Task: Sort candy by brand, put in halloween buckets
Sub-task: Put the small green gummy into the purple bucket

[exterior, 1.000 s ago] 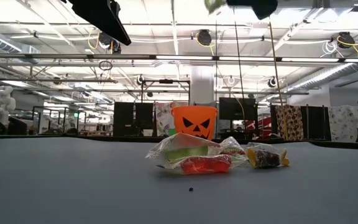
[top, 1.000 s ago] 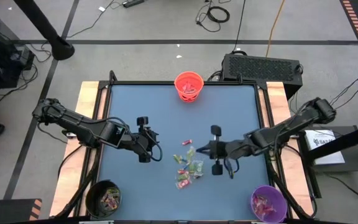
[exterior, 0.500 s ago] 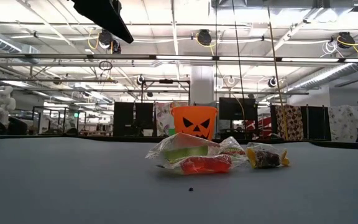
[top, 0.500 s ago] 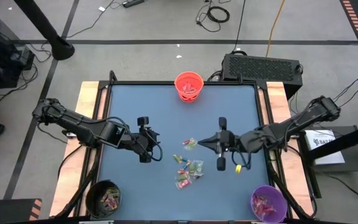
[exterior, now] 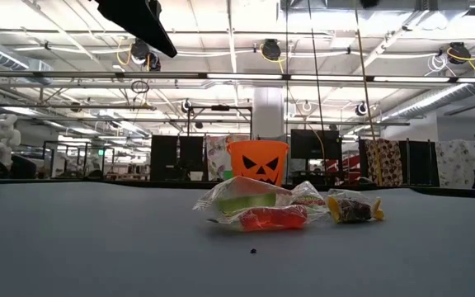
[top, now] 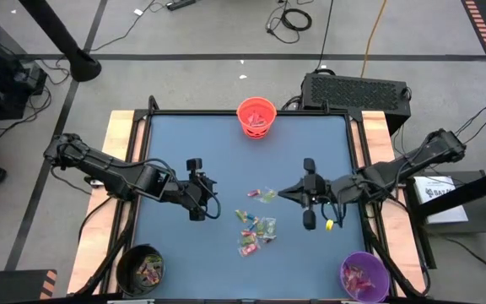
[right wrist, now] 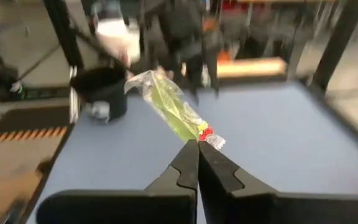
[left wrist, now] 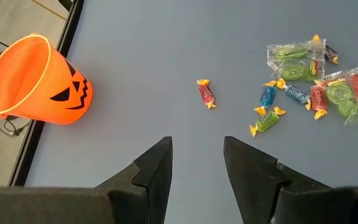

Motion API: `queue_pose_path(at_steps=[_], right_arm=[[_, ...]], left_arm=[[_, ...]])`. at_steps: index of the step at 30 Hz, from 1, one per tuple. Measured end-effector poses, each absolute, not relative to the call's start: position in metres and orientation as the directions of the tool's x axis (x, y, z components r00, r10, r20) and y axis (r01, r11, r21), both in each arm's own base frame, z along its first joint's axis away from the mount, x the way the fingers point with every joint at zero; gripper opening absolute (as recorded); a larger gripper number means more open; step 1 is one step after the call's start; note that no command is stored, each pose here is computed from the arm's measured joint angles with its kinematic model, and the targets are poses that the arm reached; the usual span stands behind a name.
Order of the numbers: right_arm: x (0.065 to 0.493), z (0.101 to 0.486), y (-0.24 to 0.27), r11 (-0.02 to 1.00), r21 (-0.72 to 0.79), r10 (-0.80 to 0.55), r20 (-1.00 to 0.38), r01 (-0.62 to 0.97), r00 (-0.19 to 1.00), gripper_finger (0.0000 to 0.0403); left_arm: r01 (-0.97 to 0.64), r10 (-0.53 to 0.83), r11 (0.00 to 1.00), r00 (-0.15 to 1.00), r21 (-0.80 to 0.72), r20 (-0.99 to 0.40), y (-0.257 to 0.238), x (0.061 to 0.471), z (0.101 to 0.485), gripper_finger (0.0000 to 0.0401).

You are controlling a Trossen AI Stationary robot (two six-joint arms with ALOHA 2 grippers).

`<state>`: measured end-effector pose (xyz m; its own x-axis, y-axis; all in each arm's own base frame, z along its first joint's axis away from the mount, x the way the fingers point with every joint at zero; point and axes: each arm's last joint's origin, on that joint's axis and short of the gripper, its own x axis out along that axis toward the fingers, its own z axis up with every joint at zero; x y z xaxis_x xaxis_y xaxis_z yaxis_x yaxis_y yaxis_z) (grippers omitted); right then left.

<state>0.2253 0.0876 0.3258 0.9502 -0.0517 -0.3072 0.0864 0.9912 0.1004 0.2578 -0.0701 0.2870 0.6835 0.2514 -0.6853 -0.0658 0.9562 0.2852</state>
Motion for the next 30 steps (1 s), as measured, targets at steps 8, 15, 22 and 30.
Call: queue_pose_path(at_steps=[8,15,22,30], right_arm=[[0.179,0.338,0.096,0.927,0.340,0.082,-0.593,0.156,0.801,0.0000],[0.138,0.328,0.127,0.808,0.515,0.290,-0.770,0.286,0.568,0.0000],[0.100,0.321,0.163,0.715,0.570,0.465,-0.820,0.405,0.333,0.0000],[0.077,0.308,0.190,0.698,0.490,0.456,-0.866,0.521,0.204,0.0001]], left_arm=[[-0.070,0.251,0.957,0.685,0.281,-0.684,-0.070,0.258,0.287,0.0152],[-0.080,0.243,0.960,0.709,0.267,-0.662,-0.073,0.265,0.286,0.0152],[-0.026,0.253,0.946,0.686,0.324,-0.682,-0.077,0.282,0.267,0.0152],[0.027,0.282,0.924,0.624,0.382,-0.729,-0.076,0.298,0.241,0.0152]])
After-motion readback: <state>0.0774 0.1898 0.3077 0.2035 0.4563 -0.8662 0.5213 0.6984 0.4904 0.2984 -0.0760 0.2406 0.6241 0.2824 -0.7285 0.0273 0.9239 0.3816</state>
